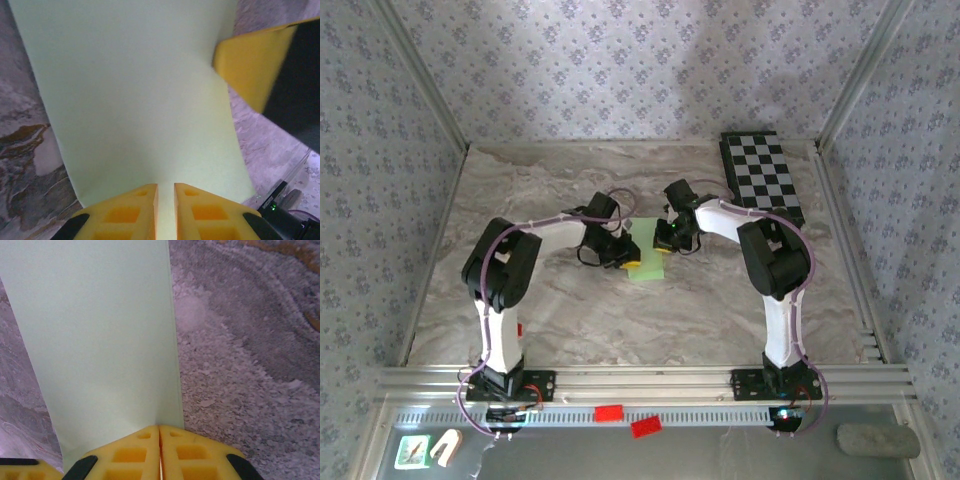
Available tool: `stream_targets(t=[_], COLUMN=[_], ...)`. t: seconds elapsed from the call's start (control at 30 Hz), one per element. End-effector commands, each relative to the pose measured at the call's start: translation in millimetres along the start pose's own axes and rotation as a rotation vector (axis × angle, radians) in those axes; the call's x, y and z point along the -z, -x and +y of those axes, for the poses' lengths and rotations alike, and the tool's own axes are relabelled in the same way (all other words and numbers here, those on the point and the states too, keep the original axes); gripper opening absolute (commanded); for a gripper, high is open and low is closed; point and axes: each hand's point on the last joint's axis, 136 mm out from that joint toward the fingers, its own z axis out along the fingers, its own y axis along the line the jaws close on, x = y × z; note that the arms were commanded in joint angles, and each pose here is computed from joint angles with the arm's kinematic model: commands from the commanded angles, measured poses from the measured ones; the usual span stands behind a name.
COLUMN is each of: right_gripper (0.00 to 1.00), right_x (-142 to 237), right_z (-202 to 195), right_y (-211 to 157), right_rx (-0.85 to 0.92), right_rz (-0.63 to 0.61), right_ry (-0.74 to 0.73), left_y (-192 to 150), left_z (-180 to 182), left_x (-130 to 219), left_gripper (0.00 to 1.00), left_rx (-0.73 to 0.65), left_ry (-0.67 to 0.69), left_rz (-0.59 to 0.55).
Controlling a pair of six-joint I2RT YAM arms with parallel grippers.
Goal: Fold a paper plane with a square sheet of paper (pick it up from the middle)
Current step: First fold the square sheet of paper in half at the center of the table.
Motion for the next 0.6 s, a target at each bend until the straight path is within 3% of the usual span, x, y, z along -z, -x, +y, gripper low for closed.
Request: stream_targets(t=[0.0, 0.4, 0.57], right_gripper=[0.08, 0.08, 0.08], right_x=[-29.0, -32.0, -31.9], right_z=[-66.3, -71.6, -71.8], right_y=[-41.7, -45.3, -45.2], right_rx=[-0.093, -0.098, -0.098], right_rz=[0.133, 0.141, 0.141], right_ry=[-0.216, -0.224, -0.224], left_y=[-7.7, -39.6, -37.7], left_z=[11.3, 78.8, 75.3], left_x=[-6.8, 2.4, 24.2], left_gripper=[0.17, 0.16, 0.16], left_rx=[0.034, 0.072, 0.069], left_ry=[0.012, 0.143, 0.12], left_rz=[0.039, 0.092, 0.055])
